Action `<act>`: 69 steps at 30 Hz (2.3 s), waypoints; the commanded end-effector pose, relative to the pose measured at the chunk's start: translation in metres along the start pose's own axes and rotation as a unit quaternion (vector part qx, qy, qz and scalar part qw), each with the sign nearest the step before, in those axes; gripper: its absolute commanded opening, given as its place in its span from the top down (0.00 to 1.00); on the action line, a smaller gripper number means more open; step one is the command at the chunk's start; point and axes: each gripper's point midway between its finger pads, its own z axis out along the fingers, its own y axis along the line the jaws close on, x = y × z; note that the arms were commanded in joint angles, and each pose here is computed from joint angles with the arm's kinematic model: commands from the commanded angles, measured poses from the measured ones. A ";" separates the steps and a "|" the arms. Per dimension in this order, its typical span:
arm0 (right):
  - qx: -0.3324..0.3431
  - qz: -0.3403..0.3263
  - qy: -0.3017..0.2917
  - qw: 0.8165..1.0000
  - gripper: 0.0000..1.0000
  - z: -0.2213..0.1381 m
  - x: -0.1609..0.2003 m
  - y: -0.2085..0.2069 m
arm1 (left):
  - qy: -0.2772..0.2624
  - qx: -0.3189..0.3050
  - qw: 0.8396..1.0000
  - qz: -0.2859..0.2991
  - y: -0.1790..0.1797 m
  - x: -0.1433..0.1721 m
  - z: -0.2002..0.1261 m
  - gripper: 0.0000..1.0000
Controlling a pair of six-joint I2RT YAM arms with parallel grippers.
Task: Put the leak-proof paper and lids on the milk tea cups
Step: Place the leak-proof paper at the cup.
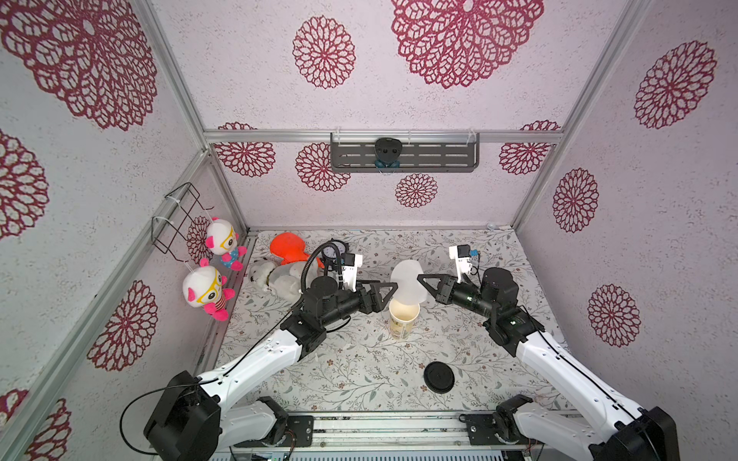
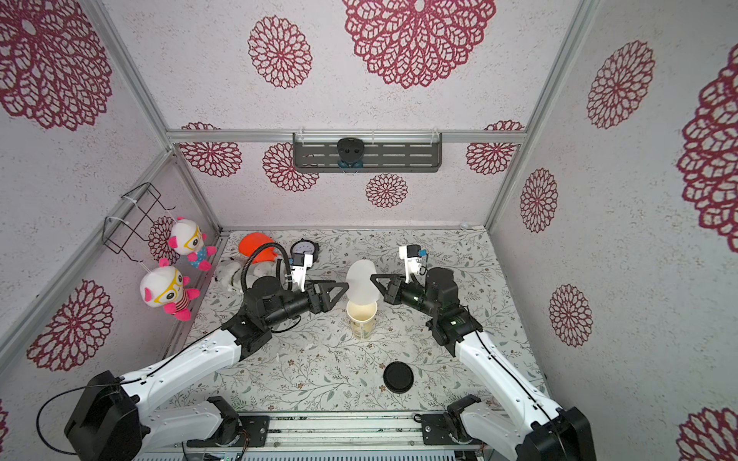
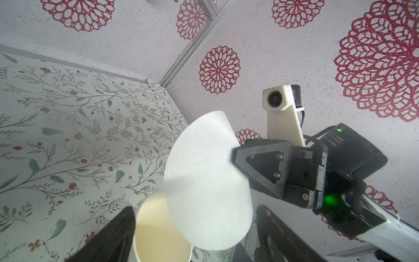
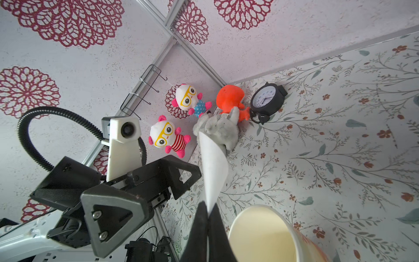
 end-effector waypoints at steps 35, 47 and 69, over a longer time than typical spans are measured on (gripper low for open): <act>0.107 -0.023 0.026 0.994 0.77 -0.011 0.020 -0.035 | 0.013 0.008 0.997 -0.081 0.014 0.017 0.000 1.00; 0.174 -0.041 0.032 0.983 0.59 -0.024 0.022 -0.054 | 0.043 0.004 0.991 -0.125 0.020 0.029 0.013 1.00; 0.205 -0.051 0.015 0.977 0.33 -0.033 0.021 -0.065 | 0.061 0.057 0.985 -0.153 -0.031 0.008 0.039 1.00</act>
